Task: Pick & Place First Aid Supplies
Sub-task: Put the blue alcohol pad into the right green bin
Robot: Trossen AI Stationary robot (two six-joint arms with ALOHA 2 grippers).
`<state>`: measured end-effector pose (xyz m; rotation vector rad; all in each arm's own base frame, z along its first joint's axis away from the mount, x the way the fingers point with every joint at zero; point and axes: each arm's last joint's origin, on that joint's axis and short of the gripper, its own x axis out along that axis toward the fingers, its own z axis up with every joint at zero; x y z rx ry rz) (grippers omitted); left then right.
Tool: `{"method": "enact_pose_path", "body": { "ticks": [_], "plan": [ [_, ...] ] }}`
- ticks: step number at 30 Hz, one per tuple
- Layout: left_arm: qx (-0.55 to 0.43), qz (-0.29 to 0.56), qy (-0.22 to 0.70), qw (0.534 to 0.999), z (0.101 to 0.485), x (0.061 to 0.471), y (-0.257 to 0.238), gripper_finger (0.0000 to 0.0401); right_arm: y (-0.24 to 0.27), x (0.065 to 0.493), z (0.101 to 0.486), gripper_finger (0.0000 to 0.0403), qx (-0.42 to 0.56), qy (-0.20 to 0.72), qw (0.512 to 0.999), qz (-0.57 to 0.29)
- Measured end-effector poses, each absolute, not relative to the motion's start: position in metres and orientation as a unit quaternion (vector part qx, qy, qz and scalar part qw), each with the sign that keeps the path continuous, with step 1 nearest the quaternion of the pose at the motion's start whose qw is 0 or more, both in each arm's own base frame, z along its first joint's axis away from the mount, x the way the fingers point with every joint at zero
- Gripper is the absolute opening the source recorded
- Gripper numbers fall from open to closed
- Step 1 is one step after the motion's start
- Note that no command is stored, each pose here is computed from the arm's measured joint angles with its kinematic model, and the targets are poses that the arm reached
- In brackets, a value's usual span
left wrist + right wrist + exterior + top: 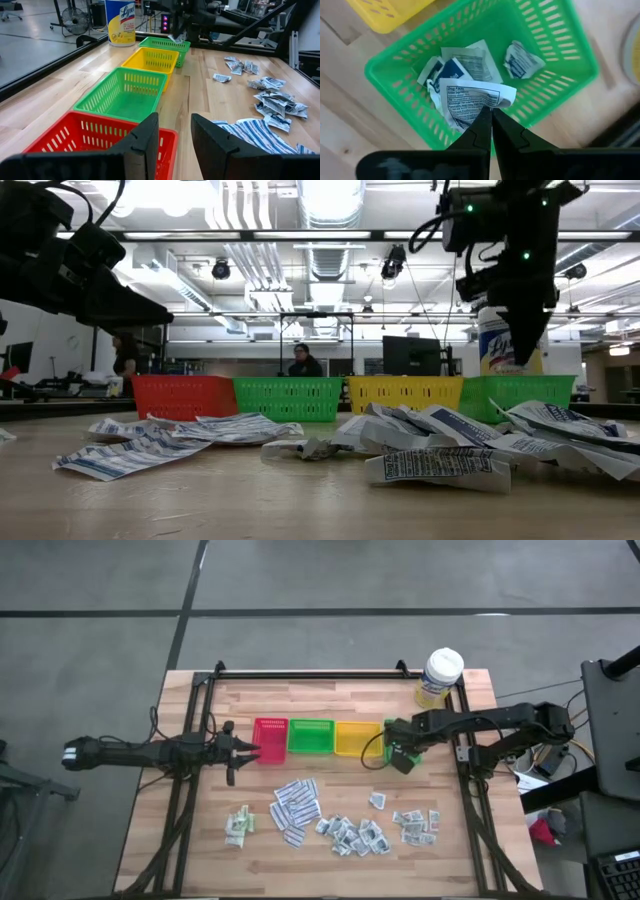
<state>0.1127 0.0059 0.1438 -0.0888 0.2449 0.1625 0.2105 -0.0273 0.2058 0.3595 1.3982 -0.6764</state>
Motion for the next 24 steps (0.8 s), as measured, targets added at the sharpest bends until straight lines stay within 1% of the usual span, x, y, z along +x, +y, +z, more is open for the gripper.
{"method": "enact_pose_path", "body": {
  "ticks": [3,6,12,24],
  "plan": [
    [-0.044,0.081,0.122,0.988,0.144,0.113,0.006,0.0113,-0.027,0.213,0.197,0.0008,0.17,0.613,0.713,-0.294],
    [-0.044,0.081,0.122,0.988,0.144,0.113,0.006,0.0113,-0.027,0.212,0.19,0.0008,0.158,0.612,0.722,-0.28],
    [-0.044,0.081,0.122,0.988,0.144,0.113,0.006,0.0113,-0.029,0.207,0.183,0.0008,0.15,0.624,0.715,-0.277],
    [-0.044,0.081,0.122,0.988,0.144,0.113,0.006,0.0113,-0.03,0.208,0.183,0.0009,0.131,0.625,0.72,-0.271]
  ]
}}
